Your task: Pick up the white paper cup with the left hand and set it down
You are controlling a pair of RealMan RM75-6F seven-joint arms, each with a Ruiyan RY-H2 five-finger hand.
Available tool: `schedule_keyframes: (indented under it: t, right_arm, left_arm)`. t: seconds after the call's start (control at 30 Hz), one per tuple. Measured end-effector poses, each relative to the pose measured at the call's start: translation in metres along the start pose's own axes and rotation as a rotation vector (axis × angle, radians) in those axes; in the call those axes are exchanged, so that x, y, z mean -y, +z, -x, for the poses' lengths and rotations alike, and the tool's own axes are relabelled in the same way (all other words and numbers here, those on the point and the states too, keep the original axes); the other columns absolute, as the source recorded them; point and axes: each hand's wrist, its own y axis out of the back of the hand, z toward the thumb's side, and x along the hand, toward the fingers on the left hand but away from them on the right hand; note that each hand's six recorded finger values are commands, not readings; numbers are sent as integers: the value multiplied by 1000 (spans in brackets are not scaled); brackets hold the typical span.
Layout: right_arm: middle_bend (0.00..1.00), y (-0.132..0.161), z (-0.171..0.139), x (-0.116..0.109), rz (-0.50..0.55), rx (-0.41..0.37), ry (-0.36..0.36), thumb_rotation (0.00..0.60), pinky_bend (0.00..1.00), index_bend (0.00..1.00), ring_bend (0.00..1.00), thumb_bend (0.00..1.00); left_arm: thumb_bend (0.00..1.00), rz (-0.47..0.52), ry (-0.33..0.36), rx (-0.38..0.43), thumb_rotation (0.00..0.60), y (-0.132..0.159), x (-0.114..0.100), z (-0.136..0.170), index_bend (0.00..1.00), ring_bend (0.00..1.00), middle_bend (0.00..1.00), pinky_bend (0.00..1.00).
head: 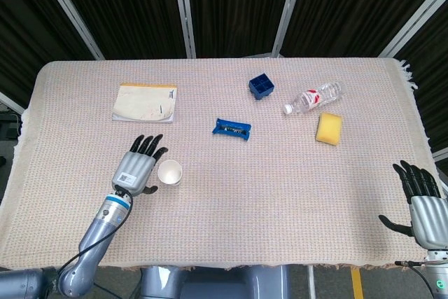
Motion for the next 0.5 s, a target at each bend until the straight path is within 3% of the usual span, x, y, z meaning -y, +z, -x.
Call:
schedule_keyframes:
  t: [0.5]
  right_arm:
    - [0,-2,1,-1,7,4,1,600,0,0,0,0]
  left_arm:
    - [0,-21,-75,-55,600,7,18,-26,240,0,0,0]
